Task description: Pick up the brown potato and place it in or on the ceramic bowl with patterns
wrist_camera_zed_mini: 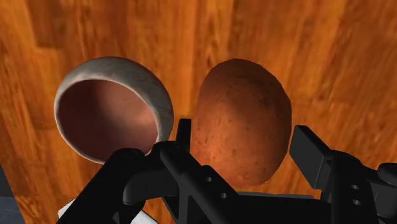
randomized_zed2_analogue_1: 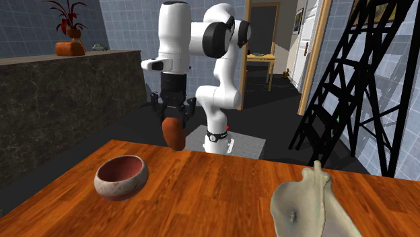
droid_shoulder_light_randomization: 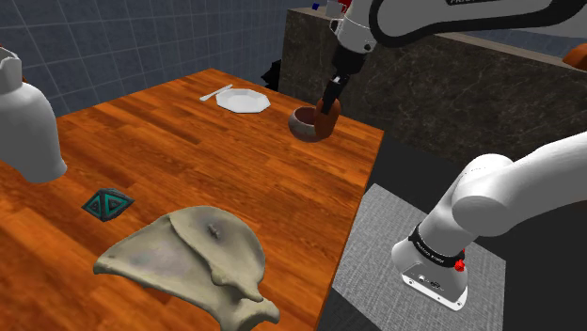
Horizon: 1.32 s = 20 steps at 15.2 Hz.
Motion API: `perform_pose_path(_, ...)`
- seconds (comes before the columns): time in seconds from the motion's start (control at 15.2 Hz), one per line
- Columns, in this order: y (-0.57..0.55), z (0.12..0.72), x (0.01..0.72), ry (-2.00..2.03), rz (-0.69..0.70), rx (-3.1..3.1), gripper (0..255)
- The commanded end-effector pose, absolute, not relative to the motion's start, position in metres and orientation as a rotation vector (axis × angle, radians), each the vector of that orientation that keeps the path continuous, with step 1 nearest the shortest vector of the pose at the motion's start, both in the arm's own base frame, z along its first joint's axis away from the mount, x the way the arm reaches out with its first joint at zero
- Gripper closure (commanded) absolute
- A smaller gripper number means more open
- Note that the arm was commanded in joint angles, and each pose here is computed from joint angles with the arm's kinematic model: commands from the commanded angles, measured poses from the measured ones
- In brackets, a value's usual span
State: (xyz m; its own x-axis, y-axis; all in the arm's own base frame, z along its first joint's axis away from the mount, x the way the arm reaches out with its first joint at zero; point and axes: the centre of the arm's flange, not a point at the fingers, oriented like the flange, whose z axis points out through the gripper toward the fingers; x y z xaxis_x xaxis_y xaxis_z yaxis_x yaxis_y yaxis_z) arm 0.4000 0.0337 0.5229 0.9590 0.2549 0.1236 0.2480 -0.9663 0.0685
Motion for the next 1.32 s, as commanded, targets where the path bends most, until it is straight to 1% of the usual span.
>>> perform_pose_path(0.0,0.012,0.524,0.414,0.394,0.204,3.056,255)
perform_pose_path(0.73,-0.104,0.53,0.496,0.395,0.204,3.056,255)
perform_pose_path(1.25,-0.104,0.488,0.496,0.394,0.204,3.056,255)
